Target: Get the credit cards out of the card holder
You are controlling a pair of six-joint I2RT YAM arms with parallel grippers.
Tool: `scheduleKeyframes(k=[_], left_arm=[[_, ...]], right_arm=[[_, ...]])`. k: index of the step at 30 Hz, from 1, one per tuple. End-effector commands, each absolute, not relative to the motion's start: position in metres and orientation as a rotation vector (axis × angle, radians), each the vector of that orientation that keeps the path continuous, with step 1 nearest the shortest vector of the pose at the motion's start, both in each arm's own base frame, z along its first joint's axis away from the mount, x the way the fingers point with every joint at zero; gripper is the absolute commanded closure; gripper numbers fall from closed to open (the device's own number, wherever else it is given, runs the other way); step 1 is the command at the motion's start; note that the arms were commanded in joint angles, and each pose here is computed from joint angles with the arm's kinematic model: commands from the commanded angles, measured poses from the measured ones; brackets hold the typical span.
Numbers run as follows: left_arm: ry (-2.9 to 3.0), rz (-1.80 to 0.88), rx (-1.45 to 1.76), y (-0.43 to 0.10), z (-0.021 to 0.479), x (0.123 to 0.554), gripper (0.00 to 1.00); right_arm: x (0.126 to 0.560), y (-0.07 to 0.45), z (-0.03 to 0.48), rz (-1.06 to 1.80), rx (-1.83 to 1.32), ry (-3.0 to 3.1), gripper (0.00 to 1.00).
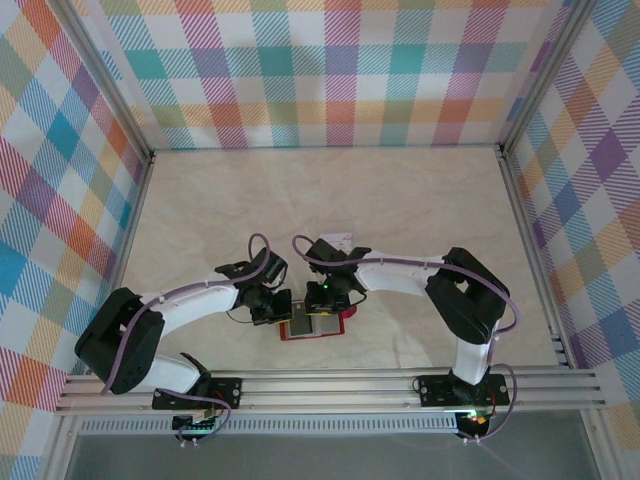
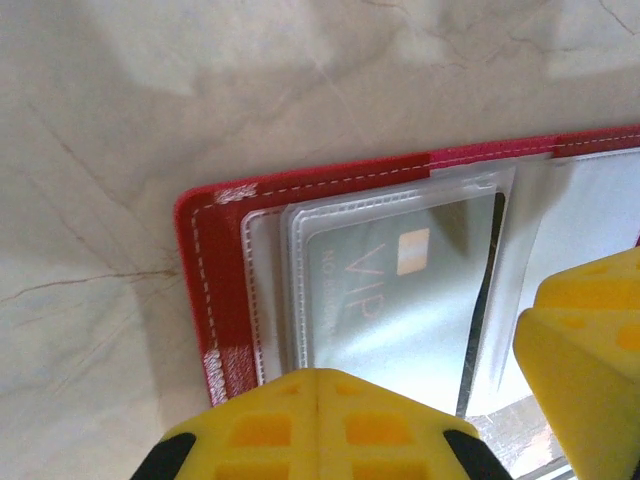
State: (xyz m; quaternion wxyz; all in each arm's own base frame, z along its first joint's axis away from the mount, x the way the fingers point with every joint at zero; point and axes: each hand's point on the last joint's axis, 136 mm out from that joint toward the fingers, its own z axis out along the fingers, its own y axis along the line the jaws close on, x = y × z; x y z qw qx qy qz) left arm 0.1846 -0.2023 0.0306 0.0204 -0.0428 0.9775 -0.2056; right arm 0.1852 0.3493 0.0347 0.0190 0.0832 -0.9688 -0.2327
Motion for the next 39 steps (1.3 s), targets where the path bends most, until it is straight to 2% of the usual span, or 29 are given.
scheduleKeyframes(k=[1, 7, 11, 28, 39], left_arm=[[3.025, -0.583, -0.125, -0.195, 0.037, 0.182, 0.93], [3.03, -0.527, -0.131, -0.186, 0.035, 0.179, 0.92], [3.056, -0.515, -0.133, -0.185, 0.027, 0.176, 0.98], [3.123, -0.517, -0.122, -0.188, 0.004, 0.169, 0.99], [3.124, -0.517, -0.12, -0.189, 0.005, 0.17, 1.0]], right_arm=[[0.183, 0.356, 0.041, -0.811, 0.287, -2.973, 0.75], [0.182, 0.365, 0.041, -0.87, 0.293, -2.94, 0.72], [0.182, 0.364, 0.037, -0.855, 0.288, -2.939, 0.71], [0.18, 0.368, 0.025, -0.848, 0.283, -2.908, 0.71], [0.183, 0.362, 0.031, -0.794, 0.283, -2.95, 0.83]])
